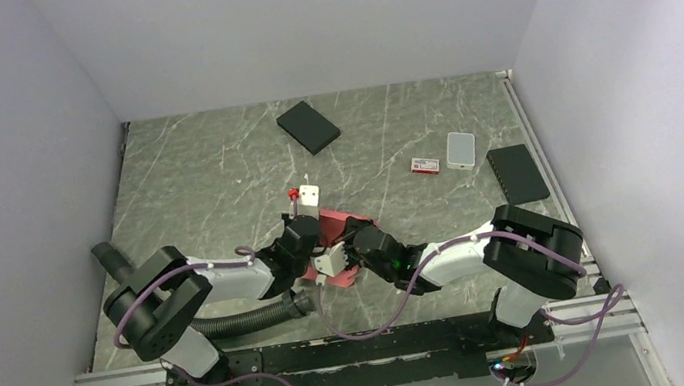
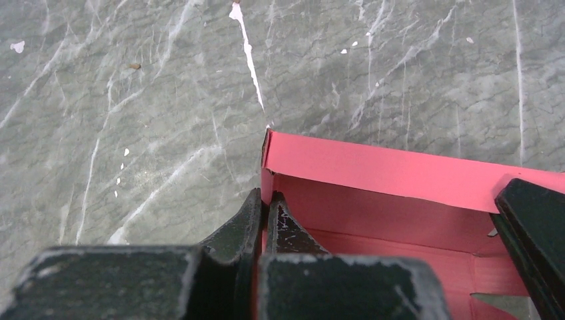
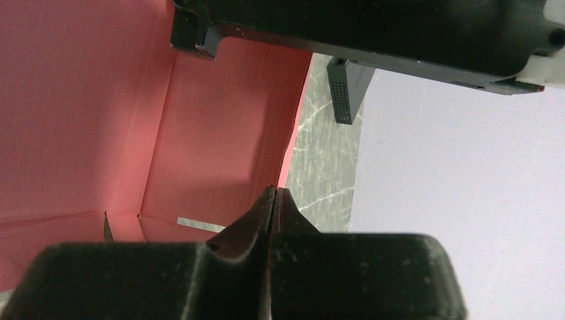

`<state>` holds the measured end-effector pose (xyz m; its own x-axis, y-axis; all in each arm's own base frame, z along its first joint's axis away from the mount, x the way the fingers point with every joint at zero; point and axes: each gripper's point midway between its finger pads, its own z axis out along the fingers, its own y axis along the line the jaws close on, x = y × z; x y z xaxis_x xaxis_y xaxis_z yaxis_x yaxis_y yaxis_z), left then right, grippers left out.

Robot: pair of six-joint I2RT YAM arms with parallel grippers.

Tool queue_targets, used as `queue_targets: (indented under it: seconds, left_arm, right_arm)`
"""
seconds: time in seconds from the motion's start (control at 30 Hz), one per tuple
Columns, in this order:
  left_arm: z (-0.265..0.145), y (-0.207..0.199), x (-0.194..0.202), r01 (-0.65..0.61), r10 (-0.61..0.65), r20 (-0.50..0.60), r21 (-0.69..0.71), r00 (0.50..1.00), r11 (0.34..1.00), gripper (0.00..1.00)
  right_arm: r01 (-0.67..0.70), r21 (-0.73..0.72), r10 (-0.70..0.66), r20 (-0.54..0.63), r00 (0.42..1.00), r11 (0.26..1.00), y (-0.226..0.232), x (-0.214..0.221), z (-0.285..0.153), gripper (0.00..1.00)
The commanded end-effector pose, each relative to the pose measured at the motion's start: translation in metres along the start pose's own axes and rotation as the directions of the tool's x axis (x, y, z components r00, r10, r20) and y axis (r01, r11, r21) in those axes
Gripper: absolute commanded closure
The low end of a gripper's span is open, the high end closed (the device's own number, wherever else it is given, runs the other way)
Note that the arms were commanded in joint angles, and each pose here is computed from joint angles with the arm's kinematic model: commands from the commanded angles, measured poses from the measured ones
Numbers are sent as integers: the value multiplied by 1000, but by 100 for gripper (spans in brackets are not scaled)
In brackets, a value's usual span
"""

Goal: Fold the paper box
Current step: Fold the paper box at the center of the board.

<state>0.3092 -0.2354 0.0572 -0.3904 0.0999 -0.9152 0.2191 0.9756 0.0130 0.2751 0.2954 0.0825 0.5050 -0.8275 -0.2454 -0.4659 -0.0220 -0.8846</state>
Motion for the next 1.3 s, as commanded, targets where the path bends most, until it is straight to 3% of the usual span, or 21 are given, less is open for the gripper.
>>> queue_targets:
  seconds: [0.0,0.13,0.2,0.63,0.83,1.27]
  left_arm:
    - [7,1,5,-28,28,-7,-22,1000,999,100]
    - [4,-7,6,-15,16,-12,31,1000,999,98]
    - [1,-10,2,-8,9,-10,54,1000,999,88]
    - [-26,-2,-17,18,-19,6,92,1000,996,51]
    - [-37,4,-16,17,-14,-30,103,999,995,45]
    - [-65,51,-21,82,-83,-102,-13,991,997,29]
  right_arm:
    - [-44,-29,46,81,996,999,2,-23,2,100]
    - [-49,-37,51,77,996,998,3,-22,3,100]
    - [-53,-34,55,73,996,998,1,-20,3,100]
    - [-69,-19,70,50,996,997,-7,-10,4,100]
    - [-81,-17,82,49,995,997,-10,-8,3,100]
    - [-190,-84,193,32,981,978,-11,4,5,100]
